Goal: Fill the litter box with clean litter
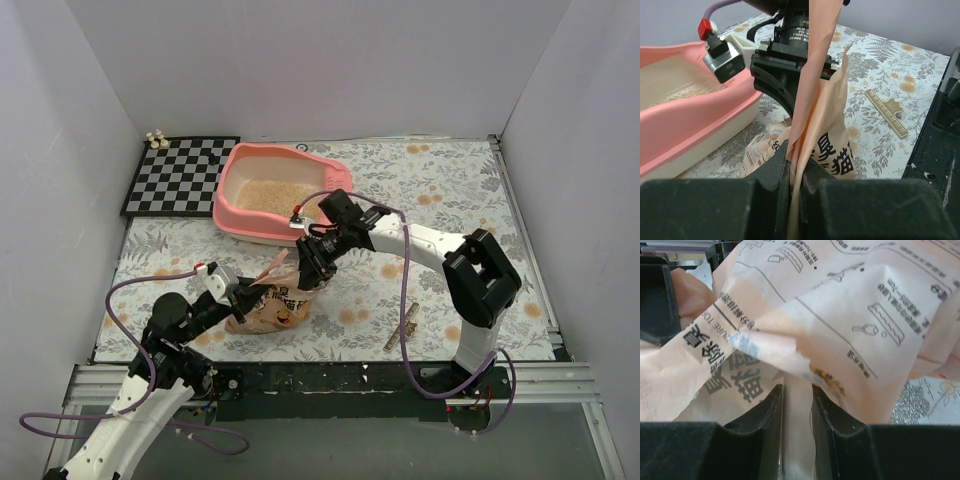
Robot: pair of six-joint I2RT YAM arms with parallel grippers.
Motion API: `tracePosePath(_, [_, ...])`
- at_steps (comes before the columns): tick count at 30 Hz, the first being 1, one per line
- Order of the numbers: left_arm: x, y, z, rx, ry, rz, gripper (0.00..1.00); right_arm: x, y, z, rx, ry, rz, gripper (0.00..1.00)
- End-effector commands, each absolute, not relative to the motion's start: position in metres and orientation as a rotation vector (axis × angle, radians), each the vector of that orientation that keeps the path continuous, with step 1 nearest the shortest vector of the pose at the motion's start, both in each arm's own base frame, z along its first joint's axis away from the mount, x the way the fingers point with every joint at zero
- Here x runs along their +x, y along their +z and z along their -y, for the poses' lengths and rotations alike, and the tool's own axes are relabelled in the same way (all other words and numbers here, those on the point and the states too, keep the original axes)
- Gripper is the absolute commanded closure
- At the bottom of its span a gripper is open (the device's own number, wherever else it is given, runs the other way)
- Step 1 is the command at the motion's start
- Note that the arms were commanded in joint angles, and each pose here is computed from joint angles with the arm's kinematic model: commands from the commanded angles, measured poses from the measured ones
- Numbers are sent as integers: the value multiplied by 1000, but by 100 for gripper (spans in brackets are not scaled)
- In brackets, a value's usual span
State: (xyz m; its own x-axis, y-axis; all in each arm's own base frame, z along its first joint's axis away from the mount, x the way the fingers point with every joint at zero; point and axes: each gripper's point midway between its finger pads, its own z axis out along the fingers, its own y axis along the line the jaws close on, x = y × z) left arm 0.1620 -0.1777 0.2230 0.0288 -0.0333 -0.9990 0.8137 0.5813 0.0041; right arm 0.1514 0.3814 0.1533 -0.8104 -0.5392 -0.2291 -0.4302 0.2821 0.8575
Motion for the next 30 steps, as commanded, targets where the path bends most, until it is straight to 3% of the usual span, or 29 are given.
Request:
tracePosePath(1, [159,272,177,702,-733,-1205,100,129,150,-402,906,-1642,2274,99])
tracePosePath(17, [153,268,175,729,-725,-1191,100,119,211,-414,809,-2153,1999,99])
tracePosePath(30, [154,267,175,723,-722,-1191,100,128,239,-369,793,-2244,2050,99])
